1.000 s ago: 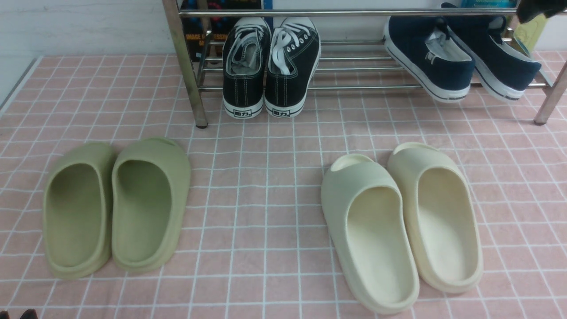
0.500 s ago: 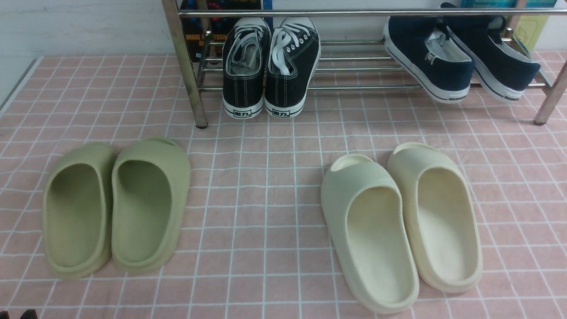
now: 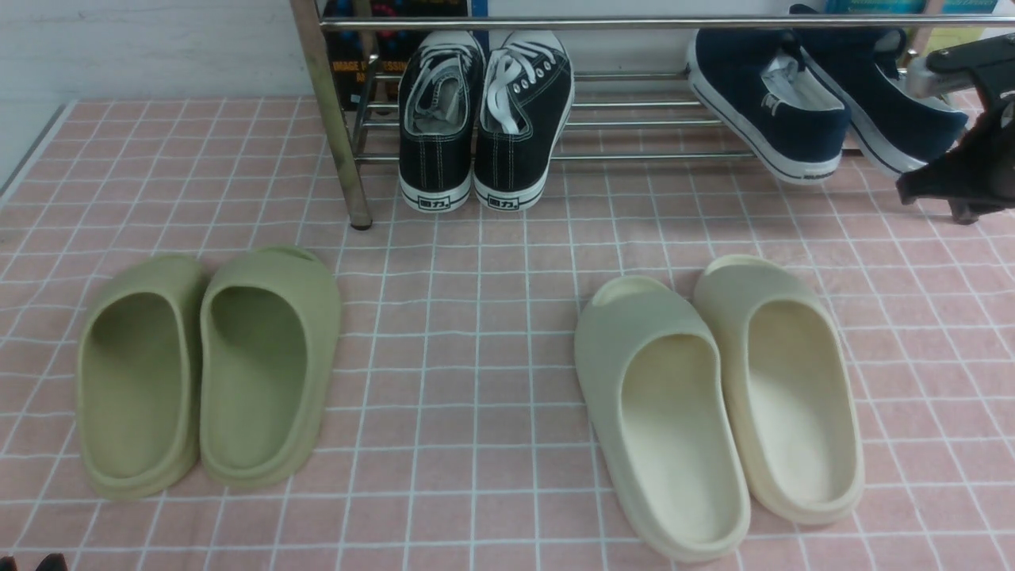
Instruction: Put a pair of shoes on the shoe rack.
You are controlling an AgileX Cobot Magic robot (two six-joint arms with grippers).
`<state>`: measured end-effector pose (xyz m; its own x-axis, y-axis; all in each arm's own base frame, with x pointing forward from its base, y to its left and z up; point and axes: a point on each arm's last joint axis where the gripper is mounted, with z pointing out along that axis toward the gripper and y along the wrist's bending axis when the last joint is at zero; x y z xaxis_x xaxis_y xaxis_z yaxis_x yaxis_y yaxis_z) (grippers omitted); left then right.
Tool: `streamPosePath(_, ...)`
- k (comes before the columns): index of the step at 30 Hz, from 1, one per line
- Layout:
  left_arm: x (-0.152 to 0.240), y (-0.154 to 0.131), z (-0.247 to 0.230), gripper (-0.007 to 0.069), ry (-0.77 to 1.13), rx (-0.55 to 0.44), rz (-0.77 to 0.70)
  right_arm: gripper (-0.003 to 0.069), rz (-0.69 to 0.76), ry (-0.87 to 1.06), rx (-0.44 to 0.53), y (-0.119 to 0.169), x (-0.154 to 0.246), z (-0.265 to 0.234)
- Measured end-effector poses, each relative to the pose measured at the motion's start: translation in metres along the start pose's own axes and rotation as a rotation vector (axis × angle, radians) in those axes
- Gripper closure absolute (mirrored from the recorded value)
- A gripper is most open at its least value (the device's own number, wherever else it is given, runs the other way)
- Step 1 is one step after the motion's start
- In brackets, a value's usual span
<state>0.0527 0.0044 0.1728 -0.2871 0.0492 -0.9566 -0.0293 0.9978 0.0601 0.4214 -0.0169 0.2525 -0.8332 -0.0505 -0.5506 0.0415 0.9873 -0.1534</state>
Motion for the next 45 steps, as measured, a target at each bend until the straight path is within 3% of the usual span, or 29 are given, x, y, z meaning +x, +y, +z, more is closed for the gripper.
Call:
streamPosePath(10, 0.000, 0.000, 0.000, 0.0385, 0.000, 0.000, 0.000, 0.0673, 0.038, -0.052, 0.073, -0.001, -0.034, 0.044)
streamPosePath(14, 0.000, 0.000, 0.000, 0.0385, 0.000, 0.000, 0.001, 0.0673, 0.034, -0.075, 0.067, 0.005, -0.042, 0.039)
streamPosePath(23, 0.000, 0.000, 0.000, 0.0385, 0.000, 0.000, 0.001, 0.0673, -0.089, -0.081, 0.029, 0.047, -0.054, 0.019)
streamPosePath(30, 0.000, 0.000, 0.000, 0.0385, 0.000, 0.000, 0.001, 0.0673, -0.098, -0.052, 0.043, 0.045, -0.054, 0.014)
streamPosePath(34, 0.000, 0.000, 0.000, 0.0385, 0.000, 0.000, 0.001, 0.0673, -0.078, -0.022, 0.063, 0.036, -0.053, -0.008)
streamPosePath(41, 0.000, 0.000, 0.000, 0.0385, 0.000, 0.000, 0.001, 0.0673, -0.026, -0.112, 0.006, 0.020, -0.038, -0.107)
streamPosePath(45, 0.000, 0.000, 0.000, 0.0385, 0.000, 0.000, 0.001, 0.0673, 0.017, -0.212, -0.088, 0.014, 0.010, -0.166)
